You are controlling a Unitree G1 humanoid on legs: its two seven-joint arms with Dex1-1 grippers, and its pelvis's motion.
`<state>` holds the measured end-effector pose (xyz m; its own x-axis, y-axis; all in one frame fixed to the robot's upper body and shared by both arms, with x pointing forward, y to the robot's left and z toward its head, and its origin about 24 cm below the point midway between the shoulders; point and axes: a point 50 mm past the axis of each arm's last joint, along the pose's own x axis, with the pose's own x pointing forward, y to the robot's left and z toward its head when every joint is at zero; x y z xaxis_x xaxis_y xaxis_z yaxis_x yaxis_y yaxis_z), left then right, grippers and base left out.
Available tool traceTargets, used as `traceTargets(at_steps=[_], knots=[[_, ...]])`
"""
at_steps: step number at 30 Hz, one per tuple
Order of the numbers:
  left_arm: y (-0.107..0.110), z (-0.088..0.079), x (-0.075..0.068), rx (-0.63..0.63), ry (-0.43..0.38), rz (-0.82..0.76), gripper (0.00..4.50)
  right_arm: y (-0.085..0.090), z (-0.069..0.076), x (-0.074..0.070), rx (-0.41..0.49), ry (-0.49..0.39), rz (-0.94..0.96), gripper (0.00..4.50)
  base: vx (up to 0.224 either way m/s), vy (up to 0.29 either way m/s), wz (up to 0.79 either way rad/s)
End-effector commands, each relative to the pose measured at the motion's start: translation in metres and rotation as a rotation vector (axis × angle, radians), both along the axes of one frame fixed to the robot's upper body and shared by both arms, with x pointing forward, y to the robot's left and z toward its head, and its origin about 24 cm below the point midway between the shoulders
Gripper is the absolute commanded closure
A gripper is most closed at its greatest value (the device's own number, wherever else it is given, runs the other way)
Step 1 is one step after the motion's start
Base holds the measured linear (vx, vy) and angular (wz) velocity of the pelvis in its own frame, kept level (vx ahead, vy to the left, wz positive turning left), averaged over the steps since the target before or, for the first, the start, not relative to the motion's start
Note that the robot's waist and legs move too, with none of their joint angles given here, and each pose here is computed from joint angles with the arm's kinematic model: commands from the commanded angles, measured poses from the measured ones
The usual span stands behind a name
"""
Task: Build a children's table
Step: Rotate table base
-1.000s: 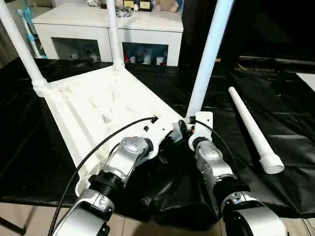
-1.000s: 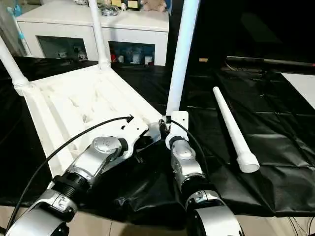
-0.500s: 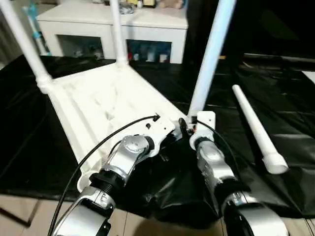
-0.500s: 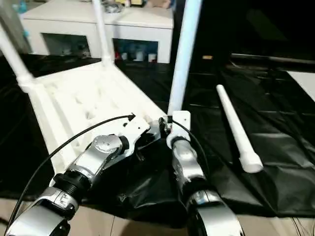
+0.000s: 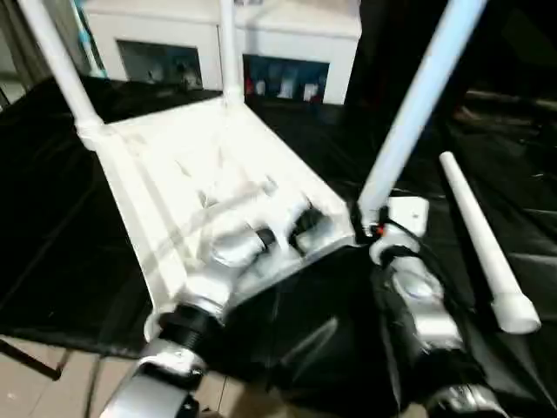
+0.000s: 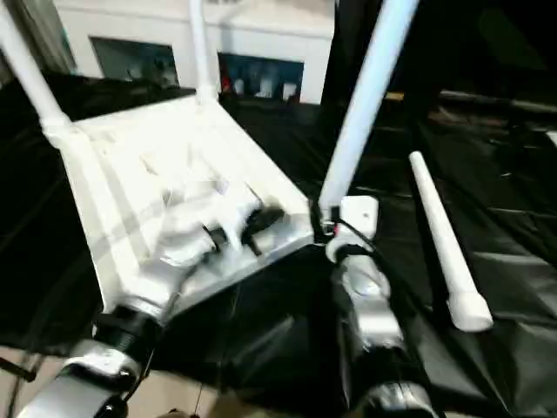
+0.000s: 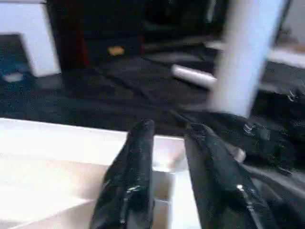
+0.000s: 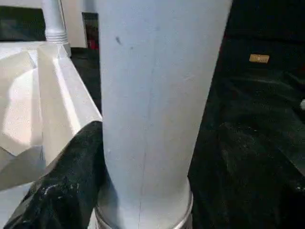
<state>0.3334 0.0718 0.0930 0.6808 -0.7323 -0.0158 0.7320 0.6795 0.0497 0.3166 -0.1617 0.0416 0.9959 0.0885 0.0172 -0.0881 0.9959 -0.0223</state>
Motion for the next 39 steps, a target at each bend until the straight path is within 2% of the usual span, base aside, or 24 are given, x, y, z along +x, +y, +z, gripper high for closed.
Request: traceTargets(at_steps=[1, 2, 3, 5, 6, 8, 10, 11, 12, 14, 17, 20, 22, 24, 25, 28, 31, 34, 36, 39], knots=[[0.038, 0.011, -0.003, 0.017, -0.009, 0.101, 2.95, -0.022, -0.012, -0.011, -0.065, 0.067, -0.033, 0.68, 0.0, 0.0, 0.0], [0.064, 0.017, -0.007, 0.053, -0.029, 0.173, 2.82, -0.027, -0.014, -0.016, -0.075, 0.078, -0.025, 0.68, 0.0, 0.0, 0.0], [0.064, 0.017, -0.007, 0.053, -0.029, 0.173, 2.82, -0.027, -0.014, -0.016, -0.075, 0.078, -0.025, 0.68, 0.0, 0.0, 0.0], [0.091, 0.022, -0.01, 0.081, -0.045, 0.283, 2.62, -0.034, -0.012, -0.022, -0.08, 0.062, -0.04, 0.68, 0.0, 0.0, 0.0], [0.11, 0.024, -0.013, 0.117, -0.066, 0.368, 2.52, -0.036, -0.009, -0.025, -0.045, 0.039, -0.038, 0.68, 0.0, 0.0, 0.0], [0.134, 0.025, -0.018, 0.146, -0.078, 0.483, 2.35, -0.034, -0.005, -0.028, -0.004, 0.017, 0.006, 0.68, 0.0, 0.0, 0.0], [0.168, 0.026, -0.03, 0.179, -0.091, 0.637, 2.29, -0.026, -0.001, -0.033, 0.061, 0.003, 0.123, 0.68, 0.0, 0.0, 0.0], [0.178, 0.026, -0.035, 0.184, -0.089, 0.682, 2.1, -0.022, 0.0, -0.034, 0.074, -0.001, 0.173, 0.68, 0.0, 0.0, 0.0], [0.178, 0.026, -0.035, 0.184, -0.089, 0.682, 2.01, -0.022, 0.0, -0.034, 0.074, -0.001, 0.173, 0.68, 0.0, 0.0, 0.0], [0.196, 0.022, -0.049, 0.18, -0.044, 0.755, 1.87, -0.017, 0.003, -0.038, 0.121, 0.001, 0.267, 0.68, 0.0, 0.0, 0.0], [0.213, 0.017, -0.061, 0.229, 0.007, 0.819, 1.67, -0.019, 0.005, -0.042, 0.112, 0.0, 0.304, 0.68, 0.0, 0.0, 0.0], [0.234, 0.006, -0.074, 0.315, 0.105, 0.946, 1.45, -0.037, -0.002, -0.043, 0.1, 0.032, 0.193, 0.68, 0.0, 0.0, 0.0], [0.237, 0.001, -0.078, 0.336, 0.141, 0.952, 1.39, -0.044, -0.006, -0.042, 0.081, 0.051, 0.131, 0.68, 0.0, 0.0, 0.0], [0.233, -0.008, -0.083, 0.367, 0.211, 0.893, 1.24, -0.054, -0.016, -0.042, 0.064, 0.1, 0.033, 0.68, 0.0, 0.0, 0.0], [0.224, -0.013, -0.087, 0.377, 0.271, 0.818, 1.13, -0.058, -0.024, -0.043, 0.031, 0.15, -0.002, 0.68, 0.0, 0.0, 0.0], [0.216, -0.016, -0.091, 0.391, 0.306, 0.742, 0.98, -0.059, -0.03, -0.045, 0.006, 0.195, -0.008, 0.68, 0.0, 0.0, 0.0], [0.2, -0.017, -0.097, 0.416, 0.362, 0.587, 0.73, -0.054, -0.036, -0.044, -0.024, 0.247, 0.028, 0.68, 0.0, 0.0, 0.0], [0.193, -0.017, -0.1, 0.414, 0.393, 0.518, 0.48, -0.051, -0.038, -0.042, -0.049, 0.266, 0.028, 0.68, 0.0, 0.0, 0.0], [0.178, -0.016, -0.108, 0.442, 0.447, 0.361, 0.31, -0.038, -0.041, -0.031, -0.071, 0.285, 0.076, 0.68, 0.0, 0.0, 0.0], [0.169, -0.017, -0.113, 0.452, 0.473, 0.257, 0.09, -0.026, -0.042, -0.022, -0.097, 0.308, 0.13, 0.68, 0.0, 0.0, 0.0]])
